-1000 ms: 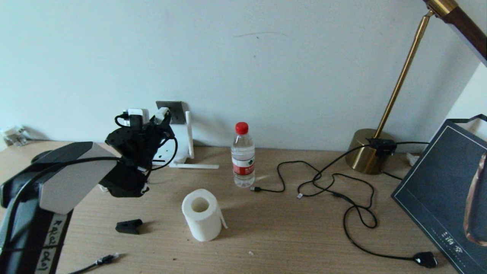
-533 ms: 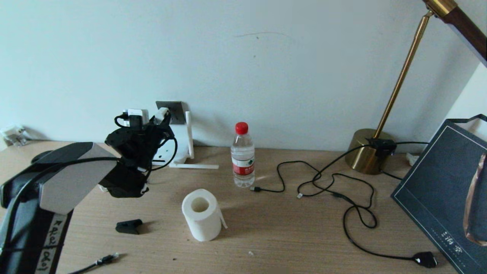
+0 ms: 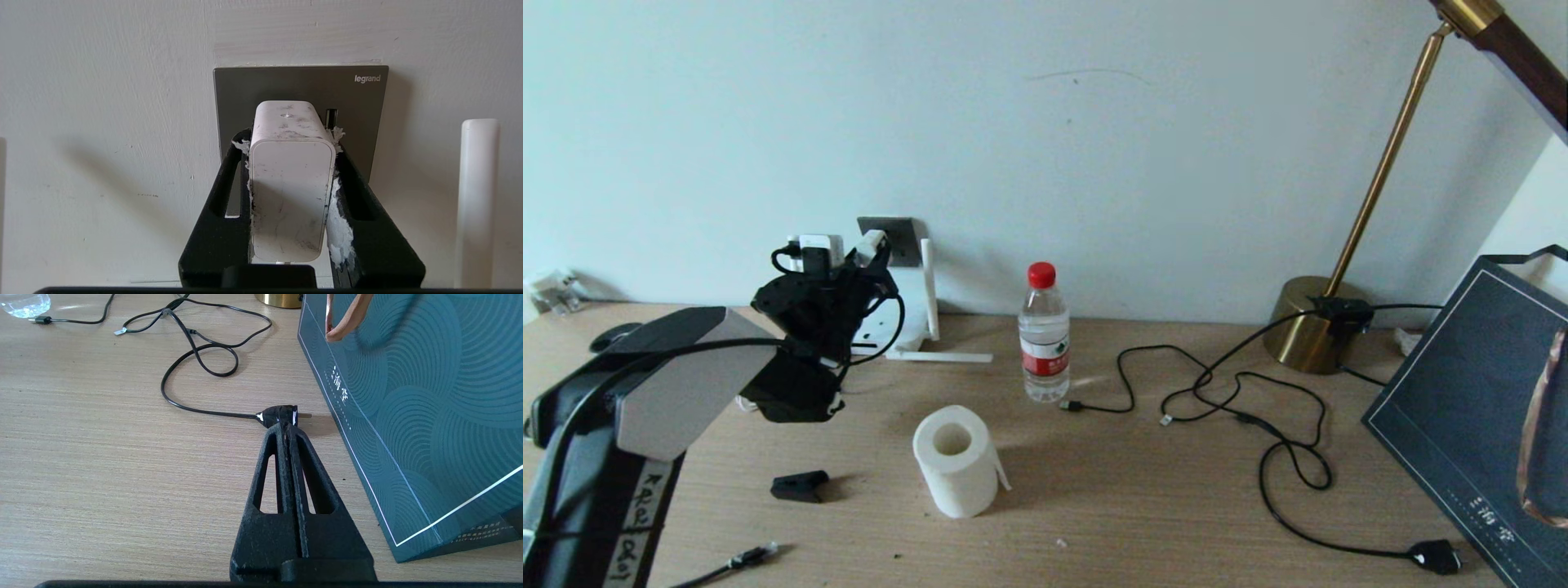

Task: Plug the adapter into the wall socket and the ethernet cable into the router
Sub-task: Plug plug into socket

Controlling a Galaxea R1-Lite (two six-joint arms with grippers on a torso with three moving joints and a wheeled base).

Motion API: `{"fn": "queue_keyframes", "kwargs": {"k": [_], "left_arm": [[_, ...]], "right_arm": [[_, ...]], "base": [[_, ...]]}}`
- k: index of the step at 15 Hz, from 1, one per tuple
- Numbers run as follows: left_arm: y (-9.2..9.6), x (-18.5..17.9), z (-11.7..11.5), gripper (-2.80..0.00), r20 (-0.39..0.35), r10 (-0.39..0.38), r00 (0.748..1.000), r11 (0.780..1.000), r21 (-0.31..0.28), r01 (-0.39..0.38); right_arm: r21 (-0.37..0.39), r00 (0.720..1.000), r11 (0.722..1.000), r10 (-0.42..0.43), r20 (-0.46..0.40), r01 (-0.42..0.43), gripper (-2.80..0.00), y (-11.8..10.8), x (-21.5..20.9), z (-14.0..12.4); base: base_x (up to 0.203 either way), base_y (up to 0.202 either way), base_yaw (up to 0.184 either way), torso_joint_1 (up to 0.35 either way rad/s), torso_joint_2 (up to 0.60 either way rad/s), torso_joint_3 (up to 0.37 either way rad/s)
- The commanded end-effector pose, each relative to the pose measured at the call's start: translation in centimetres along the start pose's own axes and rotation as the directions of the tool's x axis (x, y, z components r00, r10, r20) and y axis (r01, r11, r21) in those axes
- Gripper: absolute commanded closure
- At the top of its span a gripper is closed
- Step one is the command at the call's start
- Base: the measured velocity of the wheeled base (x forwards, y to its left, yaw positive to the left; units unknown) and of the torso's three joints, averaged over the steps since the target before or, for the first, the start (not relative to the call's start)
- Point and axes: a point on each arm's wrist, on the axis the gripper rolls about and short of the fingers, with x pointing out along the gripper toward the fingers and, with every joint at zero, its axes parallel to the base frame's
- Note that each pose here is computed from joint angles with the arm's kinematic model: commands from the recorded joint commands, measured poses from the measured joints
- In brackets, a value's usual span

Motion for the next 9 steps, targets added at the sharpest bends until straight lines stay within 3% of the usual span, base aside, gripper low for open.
{"fn": "queue_keyframes", "kwargs": {"k": [1, 9], "left_arm": [[-0.01, 0.07, -0.13, 0.0, 0.005, 0.0, 1.0, 1.0, 0.002, 0.0], [-0.01, 0.24, -0.48, 0.0, 0.003, 0.001, 1.0, 1.0, 0.001, -0.001]], "right_arm": [[0.0, 1.0, 1.0, -0.001, -0.001, 0.001, 0.0, 0.0, 0.0, -0.01], [0.0, 1.0, 1.0, -0.001, -0.002, 0.001, 0.0, 0.0, 0.01, -0.01]], "base": [[0.0, 0.0, 0.0, 0.0, 0.0, 0.0], [0.0, 0.0, 0.0, 0.0, 0.0, 0.0]]}}
